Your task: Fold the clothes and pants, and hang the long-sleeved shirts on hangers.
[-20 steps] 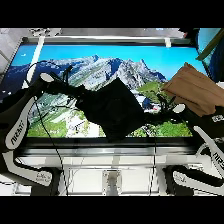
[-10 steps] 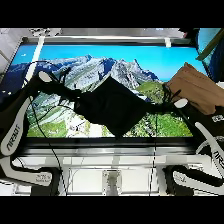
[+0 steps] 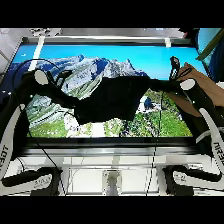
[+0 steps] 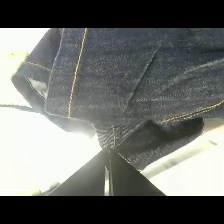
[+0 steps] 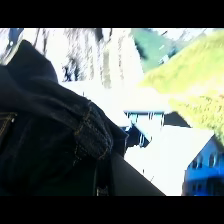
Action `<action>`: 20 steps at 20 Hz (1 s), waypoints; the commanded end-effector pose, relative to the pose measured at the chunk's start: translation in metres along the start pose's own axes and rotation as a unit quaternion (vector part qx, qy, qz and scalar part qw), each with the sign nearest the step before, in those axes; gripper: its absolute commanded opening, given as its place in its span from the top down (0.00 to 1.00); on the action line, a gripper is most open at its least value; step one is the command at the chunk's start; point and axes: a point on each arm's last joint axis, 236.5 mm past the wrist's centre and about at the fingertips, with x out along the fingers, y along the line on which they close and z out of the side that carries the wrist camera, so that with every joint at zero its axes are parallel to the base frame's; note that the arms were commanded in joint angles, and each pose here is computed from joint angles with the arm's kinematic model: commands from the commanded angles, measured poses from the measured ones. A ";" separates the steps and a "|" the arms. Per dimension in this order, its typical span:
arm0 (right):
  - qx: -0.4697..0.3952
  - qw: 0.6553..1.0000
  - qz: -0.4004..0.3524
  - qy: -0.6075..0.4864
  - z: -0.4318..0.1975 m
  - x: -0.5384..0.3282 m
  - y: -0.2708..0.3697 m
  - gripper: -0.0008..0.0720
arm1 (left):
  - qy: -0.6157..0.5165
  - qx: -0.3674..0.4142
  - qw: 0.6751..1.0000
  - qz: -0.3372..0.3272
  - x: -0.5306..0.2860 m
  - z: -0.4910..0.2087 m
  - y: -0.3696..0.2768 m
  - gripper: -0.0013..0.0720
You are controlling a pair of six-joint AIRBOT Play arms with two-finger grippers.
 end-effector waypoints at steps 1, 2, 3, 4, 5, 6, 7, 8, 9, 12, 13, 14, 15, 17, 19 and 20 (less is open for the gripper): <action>0.037 0.999 0.003 -0.017 0.013 0.023 -0.007 0.97 | -0.121 -0.004 0.992 0.040 0.005 0.061 0.020 0.97; 0.054 0.998 0.002 -0.029 0.015 0.032 -0.011 0.97 | -0.160 -0.025 0.986 0.048 0.010 0.082 0.030 0.97; 0.066 0.997 0.000 -0.039 0.017 0.040 -0.012 0.97 | -0.190 -0.047 0.979 0.054 0.017 0.099 0.042 0.97; 0.072 0.996 -0.005 -0.051 0.020 0.048 -0.014 0.97 | -0.208 -0.071 0.974 0.058 0.026 0.111 0.053 0.97; 0.071 0.995 -0.013 -0.065 0.023 0.053 -0.015 0.97 | -0.217 -0.090 0.970 0.060 0.037 0.118 0.063 0.97; 0.069 0.994 -0.019 -0.080 0.028 0.056 -0.016 0.97 | -0.221 -0.108 0.967 0.062 0.047 0.121 0.072 0.97; 0.067 0.993 -0.026 -0.095 0.033 0.058 -0.017 0.97 | -0.220 -0.125 0.965 0.062 0.057 0.122 0.079 0.97; 0.065 0.992 -0.030 -0.106 0.037 0.059 -0.017 0.96 | -0.213 -0.139 0.965 0.062 0.067 0.119 0.086 0.96; 0.065 0.991 -0.031 -0.110 0.039 0.059 -0.017 0.88 | -0.204 -0.149 0.966 0.061 0.074 0.116 0.089 0.78; 0.070 0.995 -0.011 -0.072 0.028 0.057 -0.012 0.25 | -0.177 -0.155 0.970 0.059 0.072 0.102 0.091 0.04; 0.068 0.997 0.001 -0.044 0.023 0.052 -0.011 0.25 | -0.160 -0.160 0.972 0.057 0.064 0.092 0.092 0.04; 0.062 0.998 0.008 -0.021 0.020 0.044 -0.013 0.25 | -0.136 -0.161 0.976 0.054 0.058 0.078 0.091 0.04; 0.056 0.998 0.012 0.001 0.018 0.032 -0.018 0.27 | -0.100 -0.138 0.984 0.050 0.052 0.059 0.087 0.04; 0.052 0.998 0.010 0.022 0.018 0.001 -0.031 0.27 | -0.030 -0.091 0.995 0.036 0.048 0.024 0.074 0.05; 0.033 0.999 -0.006 0.041 0.013 -0.034 -0.044 0.28 | -0.007 -0.061 0.998 0.003 0.056 0.006 0.051 0.05; 0.022 0.998 -0.016 0.051 0.008 -0.051 -0.048 0.28 | -0.001 -0.046 0.999 -0.022 0.063 0.001 0.036 0.05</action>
